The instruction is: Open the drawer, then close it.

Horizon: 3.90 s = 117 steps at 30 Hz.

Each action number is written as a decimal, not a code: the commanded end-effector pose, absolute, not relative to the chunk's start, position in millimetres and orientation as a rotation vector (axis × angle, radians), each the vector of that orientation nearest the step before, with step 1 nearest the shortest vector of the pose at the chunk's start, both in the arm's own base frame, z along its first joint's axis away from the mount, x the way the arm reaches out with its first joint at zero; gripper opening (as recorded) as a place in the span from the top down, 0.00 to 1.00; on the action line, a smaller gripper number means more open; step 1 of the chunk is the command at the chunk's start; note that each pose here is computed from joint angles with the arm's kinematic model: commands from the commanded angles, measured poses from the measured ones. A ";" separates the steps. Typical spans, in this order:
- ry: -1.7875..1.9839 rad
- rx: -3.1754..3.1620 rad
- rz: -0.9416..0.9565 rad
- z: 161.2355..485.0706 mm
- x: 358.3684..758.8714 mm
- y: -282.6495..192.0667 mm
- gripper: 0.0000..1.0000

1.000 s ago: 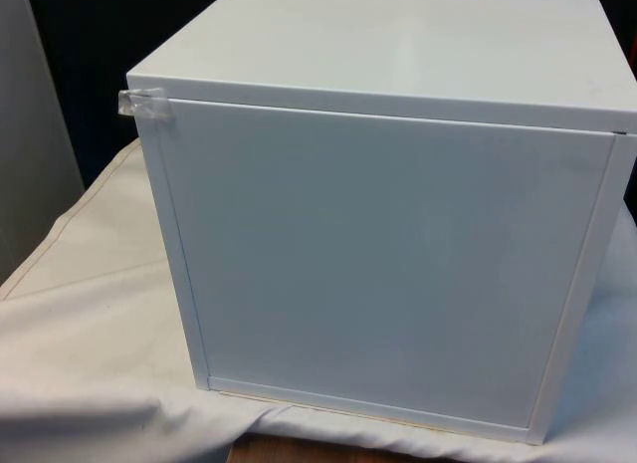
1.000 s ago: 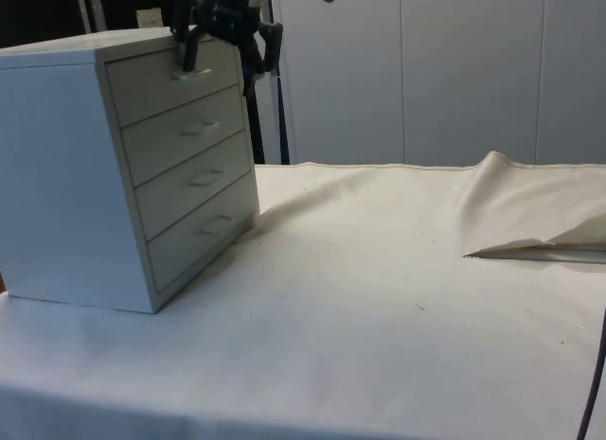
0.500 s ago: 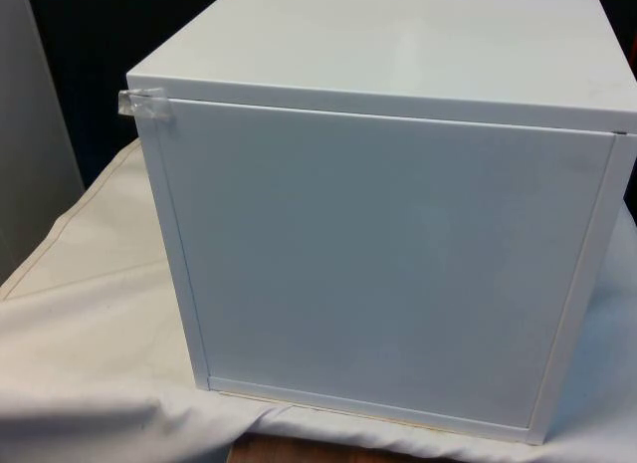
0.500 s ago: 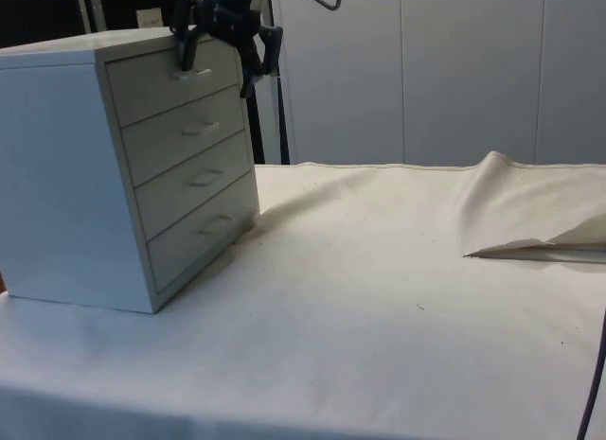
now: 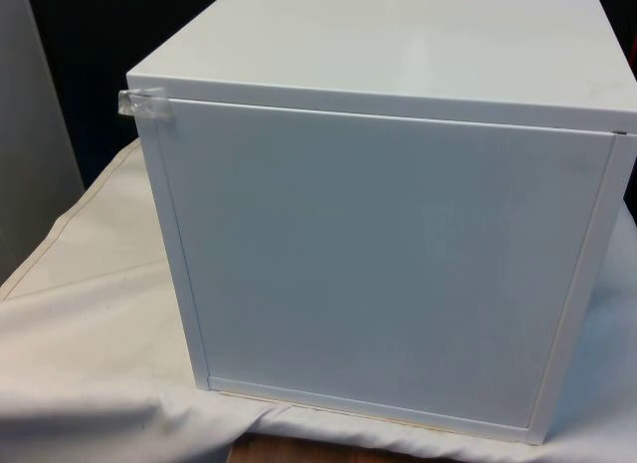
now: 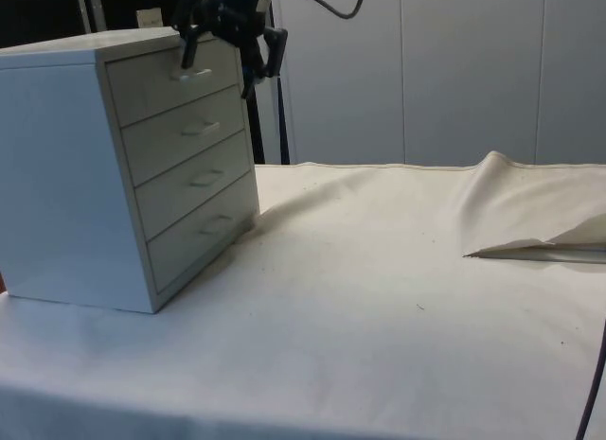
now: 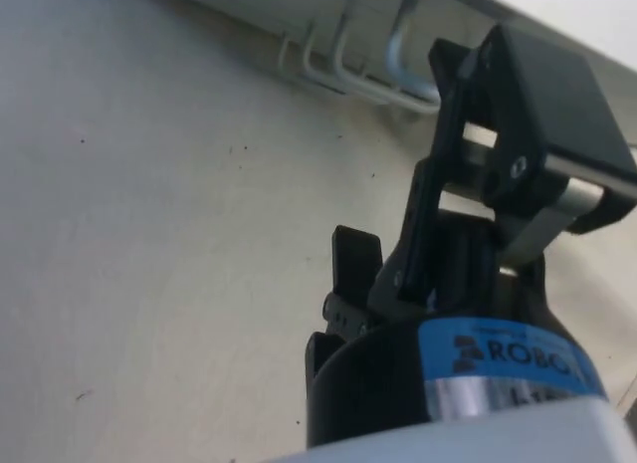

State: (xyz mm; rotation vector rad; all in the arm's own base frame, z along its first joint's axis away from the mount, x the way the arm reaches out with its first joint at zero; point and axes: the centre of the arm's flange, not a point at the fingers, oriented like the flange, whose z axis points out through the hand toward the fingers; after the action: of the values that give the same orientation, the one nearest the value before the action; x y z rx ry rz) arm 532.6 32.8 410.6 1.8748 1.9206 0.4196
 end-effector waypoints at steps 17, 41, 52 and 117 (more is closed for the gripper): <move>1.866 1.867 0.462 404.1 535.6 27.9 0.00; 1.862 1.870 0.480 404.9 534.7 28.9 0.93; 1.858 1.872 0.486 406.8 534.4 29.2 1.00; 1.913 1.947 0.638 411.6 410.2 17.7 1.00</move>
State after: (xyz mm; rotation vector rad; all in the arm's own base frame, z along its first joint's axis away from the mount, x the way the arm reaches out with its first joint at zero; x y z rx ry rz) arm 416.4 19.6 411.3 1.9553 1.9120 0.6447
